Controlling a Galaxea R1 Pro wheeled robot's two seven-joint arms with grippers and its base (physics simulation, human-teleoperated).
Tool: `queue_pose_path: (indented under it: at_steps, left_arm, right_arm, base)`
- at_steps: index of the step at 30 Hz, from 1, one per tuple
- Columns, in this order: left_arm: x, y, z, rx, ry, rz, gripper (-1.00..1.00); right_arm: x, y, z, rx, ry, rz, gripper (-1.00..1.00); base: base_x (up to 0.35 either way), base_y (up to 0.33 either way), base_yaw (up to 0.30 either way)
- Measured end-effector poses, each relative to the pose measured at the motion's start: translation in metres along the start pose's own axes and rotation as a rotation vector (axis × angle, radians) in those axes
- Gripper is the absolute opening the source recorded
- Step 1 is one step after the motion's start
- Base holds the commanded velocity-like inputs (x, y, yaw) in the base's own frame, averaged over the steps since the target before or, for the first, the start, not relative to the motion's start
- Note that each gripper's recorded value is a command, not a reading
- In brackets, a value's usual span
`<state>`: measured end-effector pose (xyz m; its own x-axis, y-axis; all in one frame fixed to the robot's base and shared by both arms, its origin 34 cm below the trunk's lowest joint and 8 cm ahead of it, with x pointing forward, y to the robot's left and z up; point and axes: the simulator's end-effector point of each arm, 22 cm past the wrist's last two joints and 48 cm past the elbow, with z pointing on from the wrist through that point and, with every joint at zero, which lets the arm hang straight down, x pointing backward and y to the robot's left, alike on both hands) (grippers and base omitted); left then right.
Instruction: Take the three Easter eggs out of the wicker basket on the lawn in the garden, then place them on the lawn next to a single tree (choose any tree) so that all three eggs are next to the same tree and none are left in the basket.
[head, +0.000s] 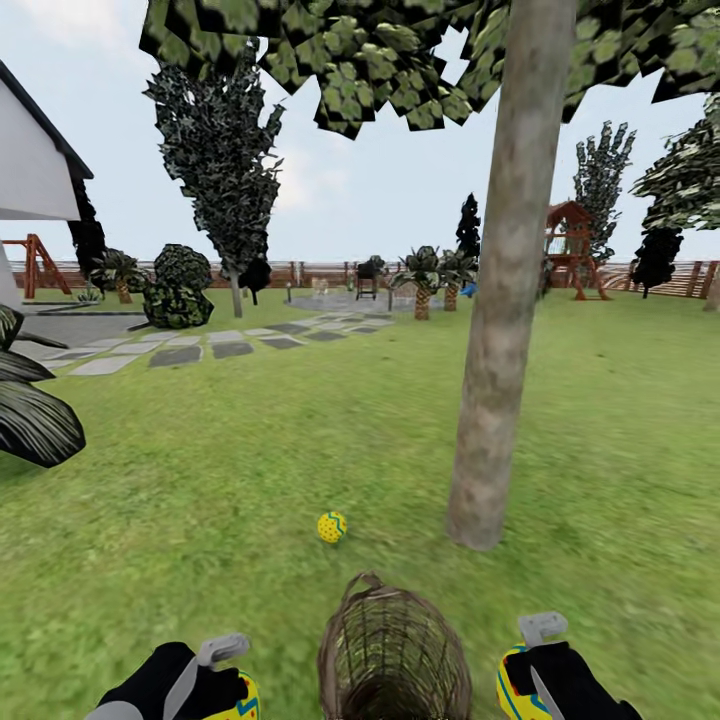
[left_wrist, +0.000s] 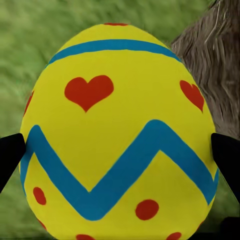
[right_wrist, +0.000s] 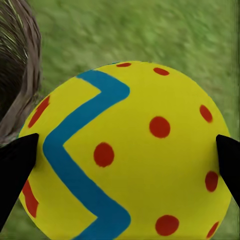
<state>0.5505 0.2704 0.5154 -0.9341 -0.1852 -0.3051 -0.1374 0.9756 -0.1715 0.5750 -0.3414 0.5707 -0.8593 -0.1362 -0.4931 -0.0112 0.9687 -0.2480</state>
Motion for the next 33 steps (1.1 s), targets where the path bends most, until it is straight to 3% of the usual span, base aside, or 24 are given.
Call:
queue_pose_path:
  at_steps: [5,13,17,23,33]
  left_arm:
    - [-0.007,-0.002,-0.009,0.0,-0.015,0.002,-1.0]
    - [-0.009,0.011,-0.01,-0.005,-0.024,-0.018,-1.0]
    - [-0.011,-0.002,-0.01,0.026,-0.032,-0.051,-1.0]
    - [-0.012,-0.007,-0.009,0.044,-0.037,-0.08,-1.0]
    - [-0.012,-0.009,-0.009,0.044,-0.037,-0.079,-1.0]
  right_arm:
    - [-0.006,-0.002,-0.007,0.0,0.0,0.0,-1.0]
    - [0.002,-0.018,-0.004,0.014,0.014,-0.002,-1.0]
    - [0.001,-0.005,-0.005,-0.004,0.013,0.012,-1.0]
    - [0.001,-0.005,-0.005,-0.002,0.015,0.013,-1.0]
    - [-0.002,-0.003,-0.006,-0.006,0.005,0.007,-1.0]
  base:
    - [-0.074,-0.262,0.0]
    - [-0.001,-0.011,0.0]
    - [0.0,0.0,0.0]
    - [-0.22,-0.016,0.0]
    - [-0.067,-0.234,0.0]
